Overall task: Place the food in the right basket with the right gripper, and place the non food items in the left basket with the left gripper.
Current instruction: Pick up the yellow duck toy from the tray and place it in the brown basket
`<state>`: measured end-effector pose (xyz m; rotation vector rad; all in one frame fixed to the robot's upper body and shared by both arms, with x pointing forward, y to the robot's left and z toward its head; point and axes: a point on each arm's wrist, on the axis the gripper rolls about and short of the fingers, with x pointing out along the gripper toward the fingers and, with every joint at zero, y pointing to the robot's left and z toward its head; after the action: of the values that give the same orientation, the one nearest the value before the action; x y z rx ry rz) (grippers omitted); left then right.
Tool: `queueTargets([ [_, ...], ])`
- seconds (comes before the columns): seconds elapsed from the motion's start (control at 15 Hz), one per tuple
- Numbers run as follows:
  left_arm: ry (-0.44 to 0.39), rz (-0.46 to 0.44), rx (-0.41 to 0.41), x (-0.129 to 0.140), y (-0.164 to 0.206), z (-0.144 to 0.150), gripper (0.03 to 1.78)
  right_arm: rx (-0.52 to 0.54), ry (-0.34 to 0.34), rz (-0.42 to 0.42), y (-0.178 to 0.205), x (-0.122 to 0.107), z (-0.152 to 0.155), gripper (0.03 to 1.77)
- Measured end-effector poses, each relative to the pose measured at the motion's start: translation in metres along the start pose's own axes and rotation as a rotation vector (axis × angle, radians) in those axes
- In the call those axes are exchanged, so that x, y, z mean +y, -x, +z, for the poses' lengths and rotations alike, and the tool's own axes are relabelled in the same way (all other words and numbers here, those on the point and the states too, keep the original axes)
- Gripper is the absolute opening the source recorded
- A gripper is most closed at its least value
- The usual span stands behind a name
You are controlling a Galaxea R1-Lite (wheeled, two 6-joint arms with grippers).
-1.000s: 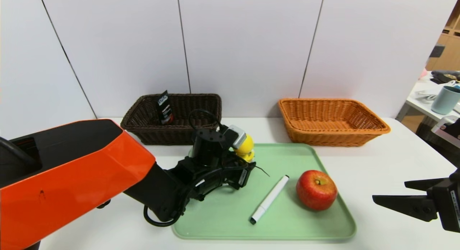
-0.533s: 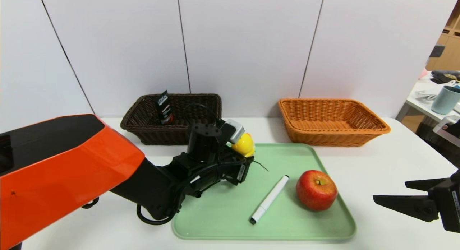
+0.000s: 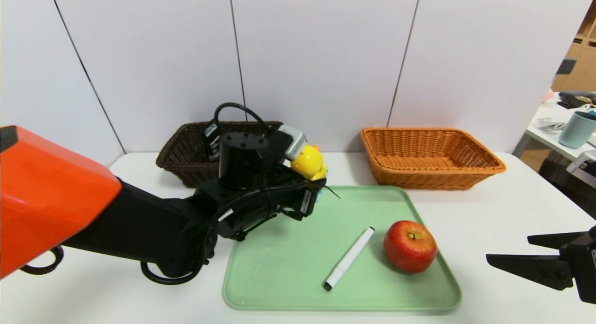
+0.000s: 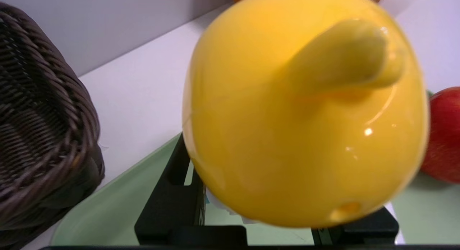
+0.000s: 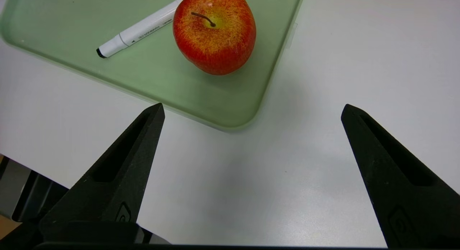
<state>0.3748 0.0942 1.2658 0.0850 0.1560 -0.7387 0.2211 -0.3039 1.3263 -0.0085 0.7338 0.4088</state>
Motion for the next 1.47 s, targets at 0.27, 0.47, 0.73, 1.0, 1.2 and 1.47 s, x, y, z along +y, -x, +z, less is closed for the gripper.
queueTargets([
  [0.27, -0.007, 0.059, -0.041, 0.022, 0.031, 0.039, 0.75, -0.003, 0.000, 0.000, 0.001, 0.000, -0.001, 1.70],
  [0.47, -0.002, 0.163, -0.052, 0.058, 0.049, 0.064, 0.75, -0.002, 0.001, 0.002, 0.001, 0.000, -0.002, 1.70],
  [0.73, 0.012, 0.286, -0.016, 0.103, 0.051, 0.069, 0.75, -0.003, 0.003, 0.003, 0.002, 0.001, -0.003, 1.70],
  [1.0, 0.026, 0.342, 0.011, 0.133, 0.030, 0.059, 0.75, 0.000, 0.001, 0.001, 0.002, 0.001, -0.005, 1.70],
  [1.2, 0.038, 0.366, 0.038, 0.152, 0.009, 0.051, 0.75, -0.003, 0.003, 0.001, 0.003, 0.001, -0.005, 1.70],
  [1.47, 0.068, 0.377, 0.115, 0.168, -0.016, 0.032, 0.75, -0.004, 0.001, 0.000, 0.003, 0.001, -0.005, 1.70],
])
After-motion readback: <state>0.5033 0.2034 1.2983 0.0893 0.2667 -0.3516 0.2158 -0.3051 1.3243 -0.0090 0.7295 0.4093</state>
